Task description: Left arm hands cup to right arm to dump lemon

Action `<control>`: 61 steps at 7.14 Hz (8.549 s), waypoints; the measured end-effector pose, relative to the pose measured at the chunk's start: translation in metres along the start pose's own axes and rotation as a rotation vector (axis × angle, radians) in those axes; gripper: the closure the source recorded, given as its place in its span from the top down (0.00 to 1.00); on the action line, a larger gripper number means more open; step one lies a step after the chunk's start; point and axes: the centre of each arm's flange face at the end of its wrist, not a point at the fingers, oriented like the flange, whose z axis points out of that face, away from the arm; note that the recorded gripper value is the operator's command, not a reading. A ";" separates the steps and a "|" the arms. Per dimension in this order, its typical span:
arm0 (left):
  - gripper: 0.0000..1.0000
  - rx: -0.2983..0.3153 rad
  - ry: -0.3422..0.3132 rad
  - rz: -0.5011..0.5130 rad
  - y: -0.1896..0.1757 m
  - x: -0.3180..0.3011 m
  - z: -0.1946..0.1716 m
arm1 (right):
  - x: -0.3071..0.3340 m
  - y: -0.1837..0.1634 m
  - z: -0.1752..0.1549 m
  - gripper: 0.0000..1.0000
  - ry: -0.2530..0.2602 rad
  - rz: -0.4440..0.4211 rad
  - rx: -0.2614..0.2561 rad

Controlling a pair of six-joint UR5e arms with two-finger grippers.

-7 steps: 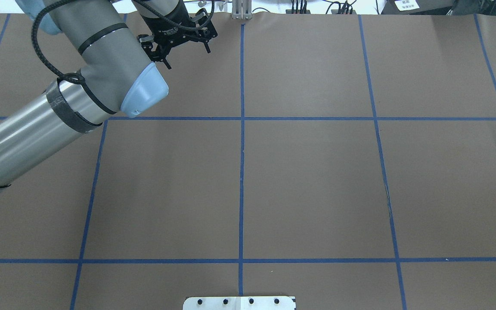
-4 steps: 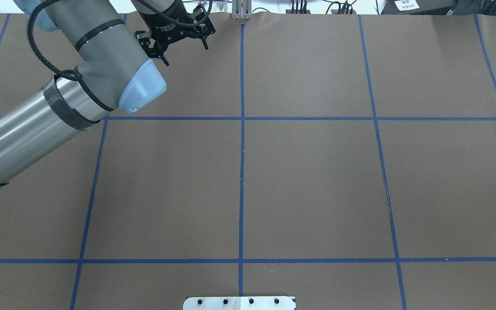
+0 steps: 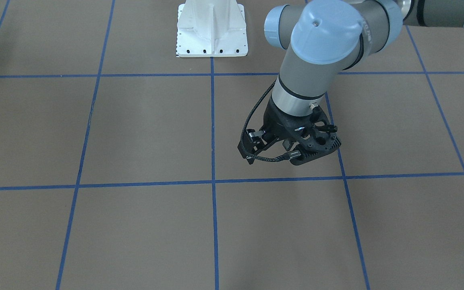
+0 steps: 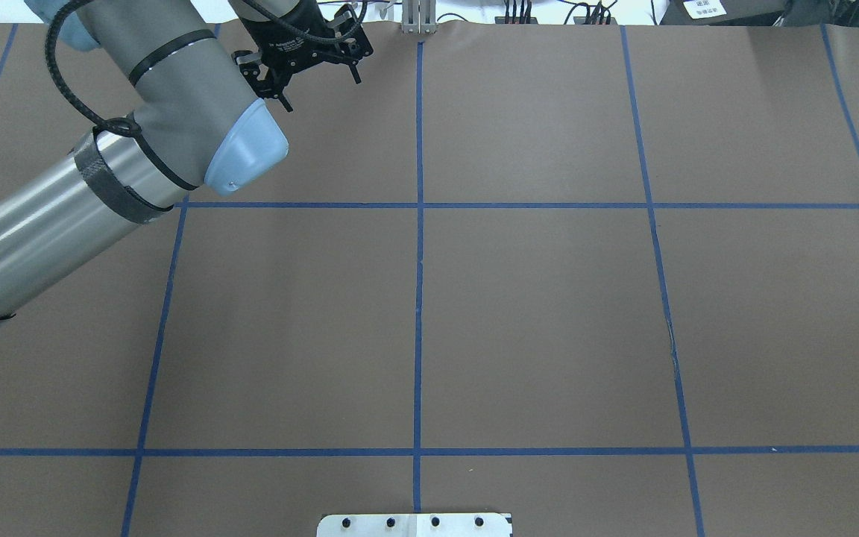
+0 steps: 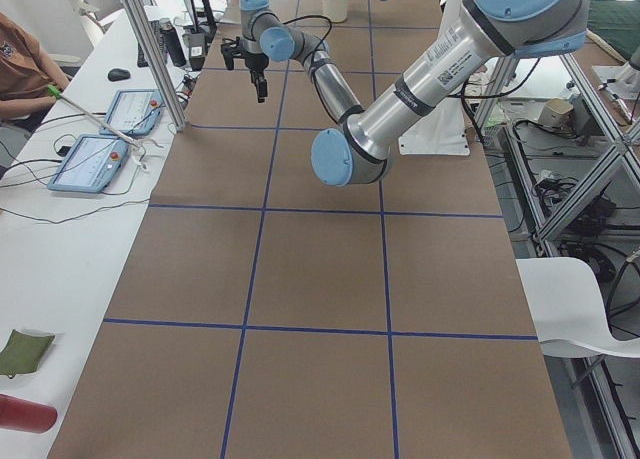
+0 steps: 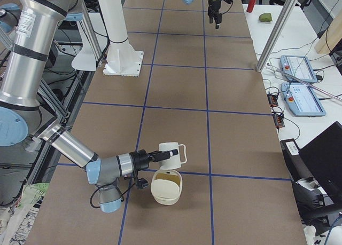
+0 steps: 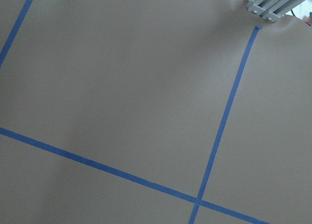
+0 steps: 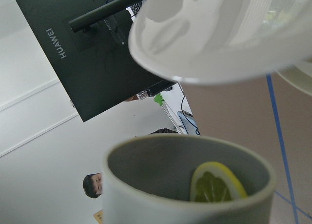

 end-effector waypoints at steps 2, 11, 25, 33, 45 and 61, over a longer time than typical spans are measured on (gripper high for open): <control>1.00 0.001 0.000 -0.002 -0.001 0.000 -0.001 | -0.002 0.002 -0.005 0.16 -0.014 0.095 -0.023; 1.00 0.005 0.002 -0.003 -0.002 0.000 -0.004 | -0.007 0.008 -0.003 0.21 -0.048 -0.193 -0.079; 1.00 -0.006 -0.001 0.003 0.003 -0.010 0.005 | -0.067 0.140 0.110 0.22 0.190 -1.453 -0.163; 1.00 -0.014 0.003 0.053 0.004 -0.012 0.007 | -0.072 0.311 0.366 0.21 0.571 -2.011 -0.076; 1.00 -0.295 0.182 -0.002 0.023 0.006 -0.030 | 0.211 0.584 0.466 0.21 0.522 -2.405 0.105; 0.52 -0.333 0.326 -0.073 0.062 0.066 -0.007 | 0.234 0.606 0.452 0.22 0.471 -2.427 0.170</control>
